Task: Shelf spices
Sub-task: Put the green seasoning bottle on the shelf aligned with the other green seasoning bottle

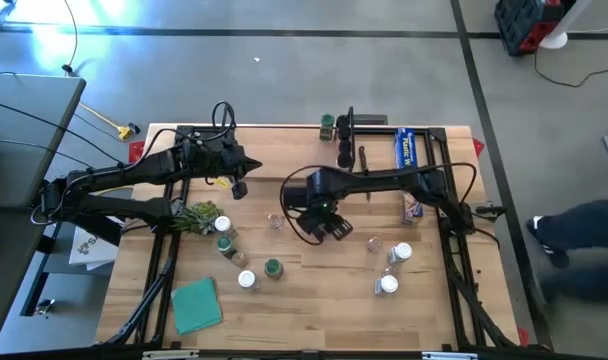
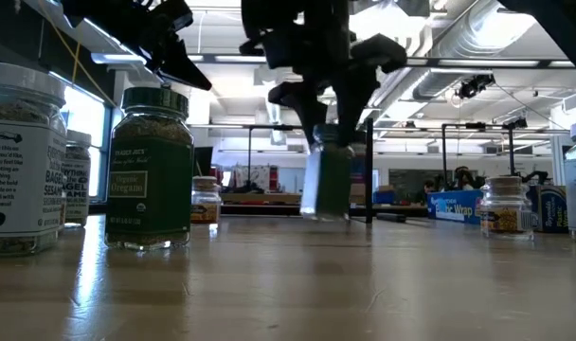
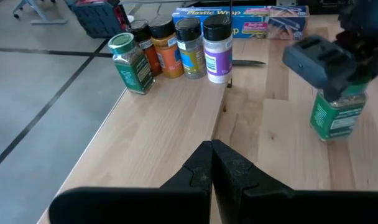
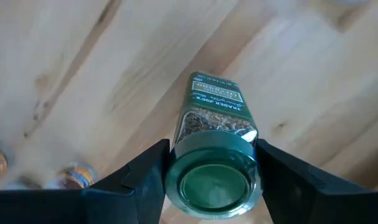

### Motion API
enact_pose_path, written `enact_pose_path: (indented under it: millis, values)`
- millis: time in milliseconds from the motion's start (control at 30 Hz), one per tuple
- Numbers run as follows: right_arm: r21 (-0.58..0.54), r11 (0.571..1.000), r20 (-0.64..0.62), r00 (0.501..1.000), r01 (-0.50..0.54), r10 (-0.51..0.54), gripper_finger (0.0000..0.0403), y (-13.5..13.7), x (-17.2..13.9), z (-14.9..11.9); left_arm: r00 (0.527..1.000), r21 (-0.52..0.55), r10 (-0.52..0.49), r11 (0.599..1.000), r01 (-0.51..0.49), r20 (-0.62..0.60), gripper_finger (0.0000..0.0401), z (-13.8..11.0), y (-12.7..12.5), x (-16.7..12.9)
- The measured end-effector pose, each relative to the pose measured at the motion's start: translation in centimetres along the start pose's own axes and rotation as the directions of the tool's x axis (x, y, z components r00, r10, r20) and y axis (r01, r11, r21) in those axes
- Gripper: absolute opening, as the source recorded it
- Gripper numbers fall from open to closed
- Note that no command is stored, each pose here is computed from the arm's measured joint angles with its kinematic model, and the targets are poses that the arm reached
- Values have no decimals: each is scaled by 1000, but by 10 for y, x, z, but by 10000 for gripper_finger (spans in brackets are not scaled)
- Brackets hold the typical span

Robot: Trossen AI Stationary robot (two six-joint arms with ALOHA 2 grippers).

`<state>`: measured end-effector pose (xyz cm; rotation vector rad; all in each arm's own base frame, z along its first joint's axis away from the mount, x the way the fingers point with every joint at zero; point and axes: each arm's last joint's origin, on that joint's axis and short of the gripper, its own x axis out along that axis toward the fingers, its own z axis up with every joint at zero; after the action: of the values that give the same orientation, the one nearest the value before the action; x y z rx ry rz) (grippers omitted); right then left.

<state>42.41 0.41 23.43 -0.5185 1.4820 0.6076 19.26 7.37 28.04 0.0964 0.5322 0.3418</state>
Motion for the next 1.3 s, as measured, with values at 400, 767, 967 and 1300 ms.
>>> enact_pose_path:
  millis: [400, 767, 967, 1300]
  values:
    - [-242, 968, -86, 993, 63, -86, 216, 19, 7, 14, 1000, -9, -1, 1000, 1, -2, 1, 0, 0, 0]
    - [-138, 982, -10, 992, 127, -130, 230, 18, -19, 21, 1000, -17, -2, 1000, 2, -7, 1, -1, 0, 0]
    - [-140, 984, 3, 994, 112, -113, 262, 19, -19, 21, 1000, -17, -4, 1000, 4, -13, 1, -1, 0, 0]
    - [311, 932, -21, 982, 187, -190, 268, 18, -52, 16, 999, -24, -7, 1000, 6, -31, 1, -3, -1, 0]
